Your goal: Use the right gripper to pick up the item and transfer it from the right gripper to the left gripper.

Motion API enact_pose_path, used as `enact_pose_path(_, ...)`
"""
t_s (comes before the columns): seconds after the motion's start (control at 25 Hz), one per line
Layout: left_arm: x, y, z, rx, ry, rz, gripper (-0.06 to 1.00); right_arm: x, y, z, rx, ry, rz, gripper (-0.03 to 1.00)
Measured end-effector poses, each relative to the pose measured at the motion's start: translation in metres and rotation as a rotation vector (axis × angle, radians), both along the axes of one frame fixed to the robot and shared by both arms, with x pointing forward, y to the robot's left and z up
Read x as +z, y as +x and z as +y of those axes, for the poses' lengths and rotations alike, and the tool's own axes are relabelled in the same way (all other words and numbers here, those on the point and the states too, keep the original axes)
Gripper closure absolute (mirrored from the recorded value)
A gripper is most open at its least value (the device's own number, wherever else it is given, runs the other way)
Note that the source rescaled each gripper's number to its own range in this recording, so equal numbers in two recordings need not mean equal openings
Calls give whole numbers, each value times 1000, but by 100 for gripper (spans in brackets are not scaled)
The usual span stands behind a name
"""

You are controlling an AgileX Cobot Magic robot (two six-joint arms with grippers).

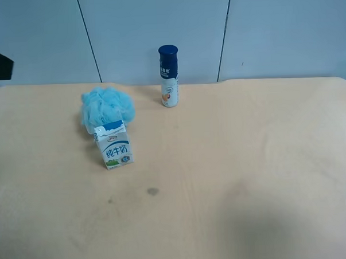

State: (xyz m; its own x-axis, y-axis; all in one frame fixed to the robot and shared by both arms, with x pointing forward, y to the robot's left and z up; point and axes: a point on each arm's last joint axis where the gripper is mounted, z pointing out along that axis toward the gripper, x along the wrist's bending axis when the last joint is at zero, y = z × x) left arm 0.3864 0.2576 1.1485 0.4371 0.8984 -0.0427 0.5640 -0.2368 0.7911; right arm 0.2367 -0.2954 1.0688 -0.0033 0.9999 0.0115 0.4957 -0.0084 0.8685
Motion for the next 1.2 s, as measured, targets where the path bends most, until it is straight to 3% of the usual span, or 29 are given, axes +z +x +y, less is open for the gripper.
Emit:
enact_pose_path(0.16, 13, -41, 12, 77, 26, -110, -6, 0, 0, 0, 0, 0, 0, 9)
enact_pose_path(0.32, -2, -79, 21, 125, 32, -171, -6, 0, 0, 0, 0, 0, 0, 9)
enact_pose_path(0.56, -44, -111, 29, 189, 15, -178, -6, 0, 0, 0, 0, 0, 0, 9)
enact_pose_path(0.88, -77, -136, 37, 263, -3, -217, -6, 0, 0, 0, 0, 0, 0, 9)
enact_pose_path(1.04, -80, -145, 39, 272, -13, -249, -6, 0, 0, 0, 0, 0, 0, 9)
enact_pose_path(1.2, -92, -146, 39, 272, 0, -177, -6, 0, 0, 0, 0, 0, 0, 9)
